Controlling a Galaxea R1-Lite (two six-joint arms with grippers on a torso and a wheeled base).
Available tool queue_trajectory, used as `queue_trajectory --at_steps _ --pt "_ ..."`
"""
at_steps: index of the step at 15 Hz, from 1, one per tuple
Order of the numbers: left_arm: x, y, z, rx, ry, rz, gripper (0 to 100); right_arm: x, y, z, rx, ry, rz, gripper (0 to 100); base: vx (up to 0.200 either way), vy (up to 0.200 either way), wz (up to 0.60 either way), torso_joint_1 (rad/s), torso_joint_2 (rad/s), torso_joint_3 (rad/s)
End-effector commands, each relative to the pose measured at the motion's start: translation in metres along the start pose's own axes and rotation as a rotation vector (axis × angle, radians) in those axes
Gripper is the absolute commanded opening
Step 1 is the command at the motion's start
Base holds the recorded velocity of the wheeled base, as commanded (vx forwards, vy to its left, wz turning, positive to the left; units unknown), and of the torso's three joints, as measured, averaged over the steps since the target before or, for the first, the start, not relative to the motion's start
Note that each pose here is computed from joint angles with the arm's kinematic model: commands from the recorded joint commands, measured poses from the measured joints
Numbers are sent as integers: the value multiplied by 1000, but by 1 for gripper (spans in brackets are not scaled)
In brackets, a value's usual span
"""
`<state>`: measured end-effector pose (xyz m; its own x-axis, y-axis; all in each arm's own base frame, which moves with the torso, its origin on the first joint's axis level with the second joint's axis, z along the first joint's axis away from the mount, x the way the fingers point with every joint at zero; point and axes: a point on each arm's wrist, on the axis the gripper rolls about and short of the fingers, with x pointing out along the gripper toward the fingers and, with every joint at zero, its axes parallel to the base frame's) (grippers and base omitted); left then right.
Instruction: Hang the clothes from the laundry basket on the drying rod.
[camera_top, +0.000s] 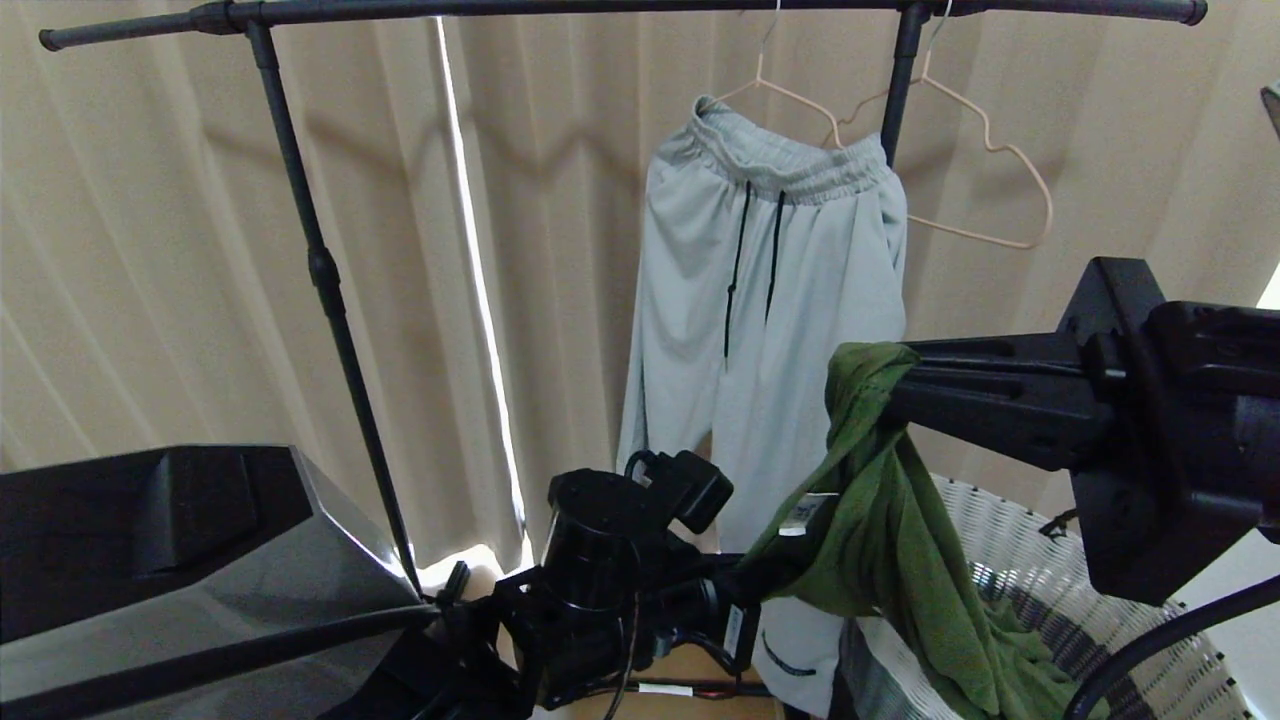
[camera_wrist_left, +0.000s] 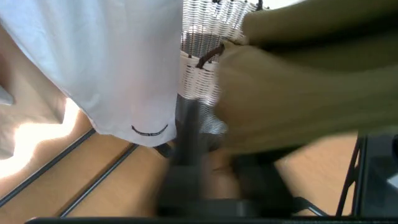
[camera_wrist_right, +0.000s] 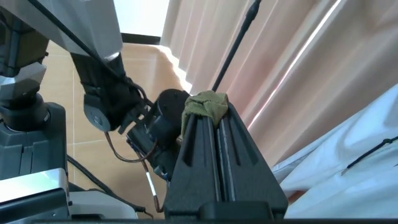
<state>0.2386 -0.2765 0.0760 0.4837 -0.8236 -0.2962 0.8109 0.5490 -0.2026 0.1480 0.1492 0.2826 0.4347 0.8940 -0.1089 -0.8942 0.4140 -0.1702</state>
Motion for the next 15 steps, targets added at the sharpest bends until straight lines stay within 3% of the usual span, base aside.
queue_trajectory --at_steps 1,2,4,8,11,15 --pt "-28 -8 9 45 -55 -10 0 -3 -4 0 0 1 -24 0 0 0 0 0 0 0" --pt "-55 -11 13 119 -91 -5 0 -8 -16 -5 9 22 -93 0 0 0 0 0 0 0" --pt "-90 -2 36 183 -153 54 0 -16 -36 -16 30 72 -223 0 0 0 0 0 0 0" --pt "-156 3 106 168 -191 165 0 -31 -54 -23 45 105 -401 0 0 0 0 0 0 0" --pt "-192 -2 170 165 -231 225 0 -37 -66 -16 5 25 -476 0 0 0 0 0 0 0" --pt "-221 -16 210 145 -184 269 0 -29 -81 -16 -11 -18 -509 0 0 0 0 0 0 0"
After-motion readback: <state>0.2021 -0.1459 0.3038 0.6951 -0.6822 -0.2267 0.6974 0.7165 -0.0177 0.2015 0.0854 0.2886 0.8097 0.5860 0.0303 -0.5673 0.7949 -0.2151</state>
